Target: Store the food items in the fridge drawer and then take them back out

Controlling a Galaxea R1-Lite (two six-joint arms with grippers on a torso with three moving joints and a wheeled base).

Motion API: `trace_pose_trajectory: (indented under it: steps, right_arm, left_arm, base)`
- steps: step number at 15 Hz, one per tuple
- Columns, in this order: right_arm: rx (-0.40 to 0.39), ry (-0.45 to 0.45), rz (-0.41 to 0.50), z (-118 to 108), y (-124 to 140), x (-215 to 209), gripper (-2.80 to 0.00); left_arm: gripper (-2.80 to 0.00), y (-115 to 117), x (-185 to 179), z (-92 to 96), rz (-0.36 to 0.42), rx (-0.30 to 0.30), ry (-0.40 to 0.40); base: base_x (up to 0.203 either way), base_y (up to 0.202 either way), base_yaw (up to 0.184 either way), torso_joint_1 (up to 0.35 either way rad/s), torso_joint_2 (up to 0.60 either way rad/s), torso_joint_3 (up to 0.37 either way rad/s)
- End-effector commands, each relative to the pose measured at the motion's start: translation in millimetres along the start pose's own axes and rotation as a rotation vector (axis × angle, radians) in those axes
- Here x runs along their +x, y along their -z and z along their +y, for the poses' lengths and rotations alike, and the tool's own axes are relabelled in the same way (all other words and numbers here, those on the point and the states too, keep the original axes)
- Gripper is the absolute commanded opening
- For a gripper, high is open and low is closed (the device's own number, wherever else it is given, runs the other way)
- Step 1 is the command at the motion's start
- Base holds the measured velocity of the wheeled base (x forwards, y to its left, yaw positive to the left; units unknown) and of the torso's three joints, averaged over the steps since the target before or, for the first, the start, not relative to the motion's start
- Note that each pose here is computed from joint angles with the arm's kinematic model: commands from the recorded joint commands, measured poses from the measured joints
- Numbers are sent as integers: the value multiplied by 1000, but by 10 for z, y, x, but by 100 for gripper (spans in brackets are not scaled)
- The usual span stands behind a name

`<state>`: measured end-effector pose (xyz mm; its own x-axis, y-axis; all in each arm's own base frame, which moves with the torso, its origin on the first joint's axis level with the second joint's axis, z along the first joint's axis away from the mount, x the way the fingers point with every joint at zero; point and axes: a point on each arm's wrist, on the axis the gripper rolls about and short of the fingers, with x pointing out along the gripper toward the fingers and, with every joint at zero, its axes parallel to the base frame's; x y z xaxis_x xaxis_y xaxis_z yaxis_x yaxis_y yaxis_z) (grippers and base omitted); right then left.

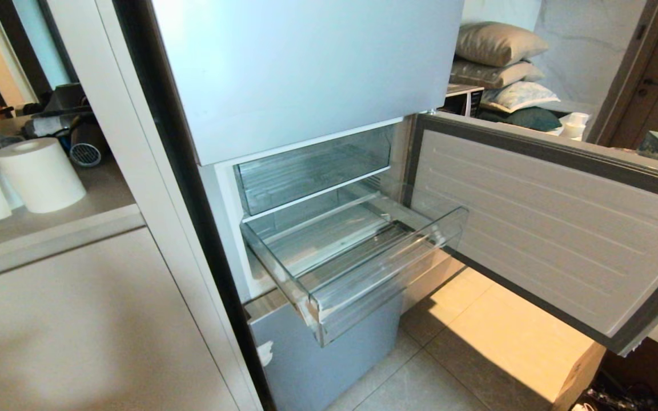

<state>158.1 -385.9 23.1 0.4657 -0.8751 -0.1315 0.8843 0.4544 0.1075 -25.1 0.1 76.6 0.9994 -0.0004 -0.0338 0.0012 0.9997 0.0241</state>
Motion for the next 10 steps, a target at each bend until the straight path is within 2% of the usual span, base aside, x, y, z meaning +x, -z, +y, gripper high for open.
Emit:
trace_pose_trajectory:
  steps: [1,6,10]
  right_arm:
    - [2,11,-6,-77,77,89,0]
    - [6,29,-13,-255,114,159,0]
    - [8,36,-7,-310,214,228,0]
  left_arm:
    - [-280,1,1,0,3,0,0]
    - [-280,1,1,0,3,0,0]
    - [-280,0,1,0,1,-1,0]
  base:
    - [0,0,0,0,0,0]
    - [0,0,0,0,0,0]
    - [0,0,0,0,0,0]
